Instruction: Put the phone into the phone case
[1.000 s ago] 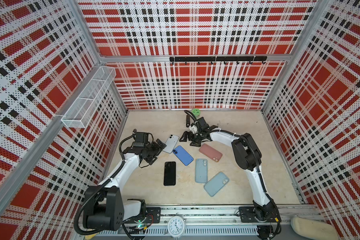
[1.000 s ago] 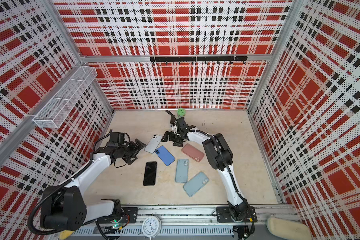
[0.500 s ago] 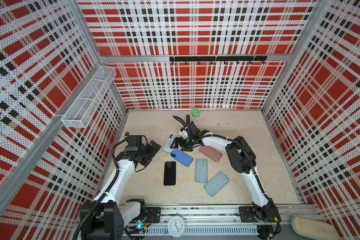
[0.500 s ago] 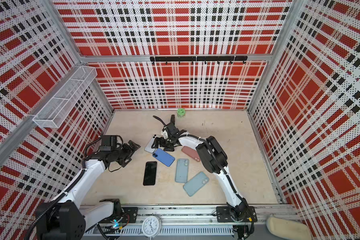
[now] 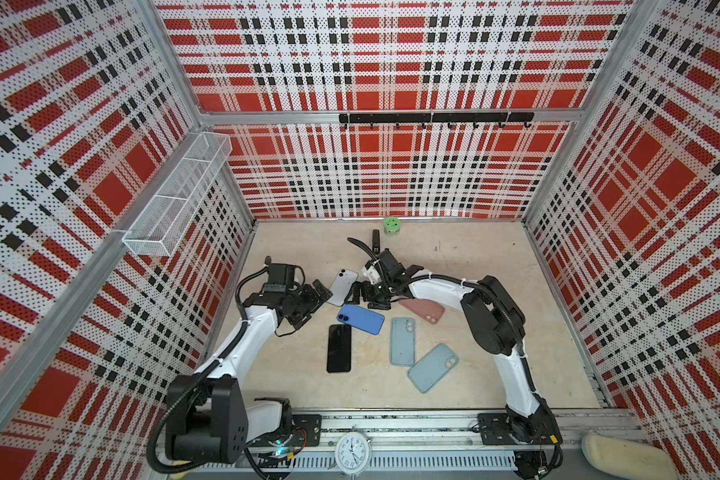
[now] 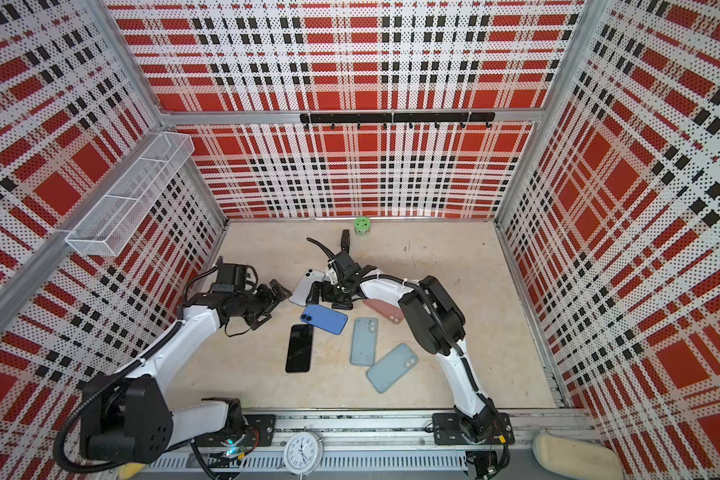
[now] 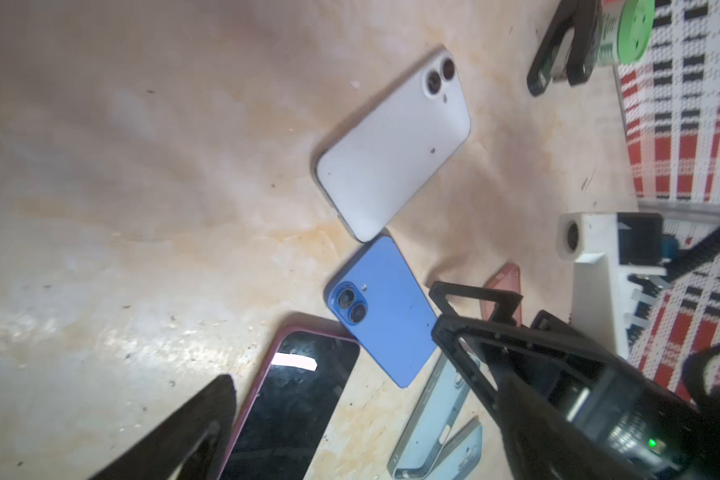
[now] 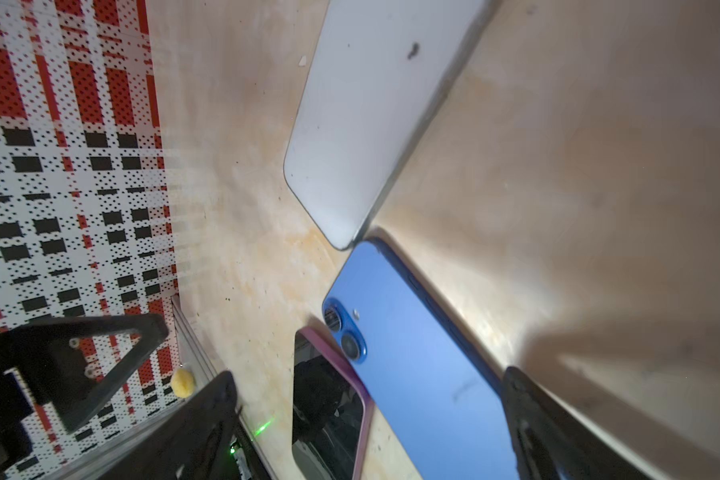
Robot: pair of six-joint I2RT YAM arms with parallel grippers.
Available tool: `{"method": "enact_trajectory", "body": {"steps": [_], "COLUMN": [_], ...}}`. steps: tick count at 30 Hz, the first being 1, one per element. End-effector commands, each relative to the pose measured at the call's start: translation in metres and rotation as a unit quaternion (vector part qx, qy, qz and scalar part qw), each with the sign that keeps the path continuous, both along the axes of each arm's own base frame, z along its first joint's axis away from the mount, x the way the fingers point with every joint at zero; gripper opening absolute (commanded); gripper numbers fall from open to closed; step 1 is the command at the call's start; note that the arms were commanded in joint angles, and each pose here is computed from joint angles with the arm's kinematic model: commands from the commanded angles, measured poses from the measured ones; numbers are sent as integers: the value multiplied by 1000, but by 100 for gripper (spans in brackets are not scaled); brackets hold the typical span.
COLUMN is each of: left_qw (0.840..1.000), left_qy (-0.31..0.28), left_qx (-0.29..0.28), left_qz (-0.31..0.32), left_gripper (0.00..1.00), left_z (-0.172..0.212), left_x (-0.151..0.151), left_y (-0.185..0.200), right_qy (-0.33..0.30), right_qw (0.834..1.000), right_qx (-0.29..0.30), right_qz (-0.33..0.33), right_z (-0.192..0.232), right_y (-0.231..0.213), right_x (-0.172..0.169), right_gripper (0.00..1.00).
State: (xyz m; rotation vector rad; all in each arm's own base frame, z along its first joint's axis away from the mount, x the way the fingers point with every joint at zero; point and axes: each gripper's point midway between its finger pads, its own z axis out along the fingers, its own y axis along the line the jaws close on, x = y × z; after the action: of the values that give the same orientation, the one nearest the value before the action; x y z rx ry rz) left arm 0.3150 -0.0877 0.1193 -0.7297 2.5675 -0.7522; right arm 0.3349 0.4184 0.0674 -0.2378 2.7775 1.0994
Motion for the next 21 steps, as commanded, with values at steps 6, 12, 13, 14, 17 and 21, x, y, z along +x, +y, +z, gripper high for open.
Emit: {"method": "enact_trajectory", "body": {"steps": [6,12,13,14,17,21], "left_qw": [999,996,996,996,996,996], "left_qy": [4,22,25,28,32,38], "left_qx": [-26,-69,-72,-73,-70,-65], "left_qz": [-37,-46,-46,-47,-51,-55], "left_gripper": [99,100,100,99,99,97], "left_z": [-19,-41,-43,-47,-52,-58], "left_x": [27,42,44,45,48,50], "left_y": [-23,-37,-39,-40,-43,-47], "right_qy": [8,26,29,32,37,46], "right_qw": [999,998,998,998,998,997], "right_qx": [7,32,34,38,36,35], "right_qz": [-51,-45,-45,-42,-42,-45], "right_z": [16,8,7,6,1,-6], "right_y": [-39,-37,-36,-35,-36,-39], "right_x": [-29,-40,-41,-42,-40,-37], "right_gripper": [100,100,100,100,100,100]}}
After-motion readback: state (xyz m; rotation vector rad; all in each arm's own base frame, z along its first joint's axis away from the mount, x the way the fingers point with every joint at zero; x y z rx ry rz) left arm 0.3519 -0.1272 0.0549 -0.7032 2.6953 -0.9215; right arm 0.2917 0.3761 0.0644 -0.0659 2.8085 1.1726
